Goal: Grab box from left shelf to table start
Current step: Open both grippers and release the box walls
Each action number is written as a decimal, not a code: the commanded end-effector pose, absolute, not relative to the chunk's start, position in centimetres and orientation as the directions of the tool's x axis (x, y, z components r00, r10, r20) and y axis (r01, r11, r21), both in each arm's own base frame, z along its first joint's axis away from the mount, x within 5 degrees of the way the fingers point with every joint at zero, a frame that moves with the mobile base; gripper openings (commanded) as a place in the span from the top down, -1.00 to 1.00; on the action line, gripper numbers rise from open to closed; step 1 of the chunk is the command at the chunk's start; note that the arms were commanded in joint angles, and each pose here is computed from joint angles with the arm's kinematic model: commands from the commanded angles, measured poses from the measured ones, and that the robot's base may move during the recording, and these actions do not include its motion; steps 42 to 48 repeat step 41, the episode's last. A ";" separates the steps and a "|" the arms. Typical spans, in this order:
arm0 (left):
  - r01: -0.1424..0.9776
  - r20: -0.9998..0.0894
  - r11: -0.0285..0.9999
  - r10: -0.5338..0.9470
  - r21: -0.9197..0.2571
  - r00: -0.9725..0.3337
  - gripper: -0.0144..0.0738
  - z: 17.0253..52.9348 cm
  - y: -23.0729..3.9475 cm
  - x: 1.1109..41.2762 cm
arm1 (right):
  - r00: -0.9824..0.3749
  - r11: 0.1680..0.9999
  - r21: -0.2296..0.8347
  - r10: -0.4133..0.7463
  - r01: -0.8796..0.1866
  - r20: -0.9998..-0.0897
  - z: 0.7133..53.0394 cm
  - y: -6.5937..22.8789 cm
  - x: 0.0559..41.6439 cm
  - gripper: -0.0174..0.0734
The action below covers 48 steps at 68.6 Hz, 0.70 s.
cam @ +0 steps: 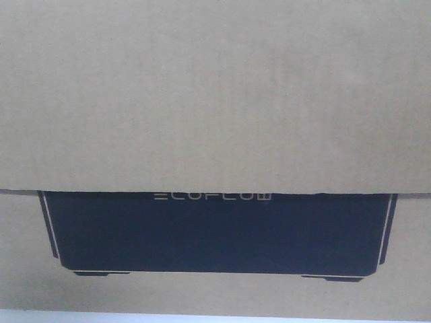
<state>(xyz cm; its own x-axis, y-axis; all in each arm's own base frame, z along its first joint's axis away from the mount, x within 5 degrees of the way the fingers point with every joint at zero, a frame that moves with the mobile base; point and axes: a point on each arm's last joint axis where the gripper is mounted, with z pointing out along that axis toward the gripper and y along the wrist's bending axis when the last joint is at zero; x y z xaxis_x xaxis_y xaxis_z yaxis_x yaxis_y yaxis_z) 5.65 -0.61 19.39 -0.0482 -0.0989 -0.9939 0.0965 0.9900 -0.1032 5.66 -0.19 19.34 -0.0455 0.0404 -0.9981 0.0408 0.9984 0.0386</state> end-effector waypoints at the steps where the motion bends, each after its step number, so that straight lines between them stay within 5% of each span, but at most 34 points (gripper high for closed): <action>1: 0.099 -0.991 0.989 -0.118 -0.111 0.065 0.90 20.4 -0.5 5.5 | 0.056 0.998 0.033 0.030 0.050 -0.998 20.1 -0.3 5.6 0.49; 48: 0.099 -0.991 0.989 -0.118 -0.111 0.065 0.90 20.4 -0.5 5.5 | 0.056 0.998 0.033 0.030 0.050 -0.998 20.1 -0.3 5.6 0.49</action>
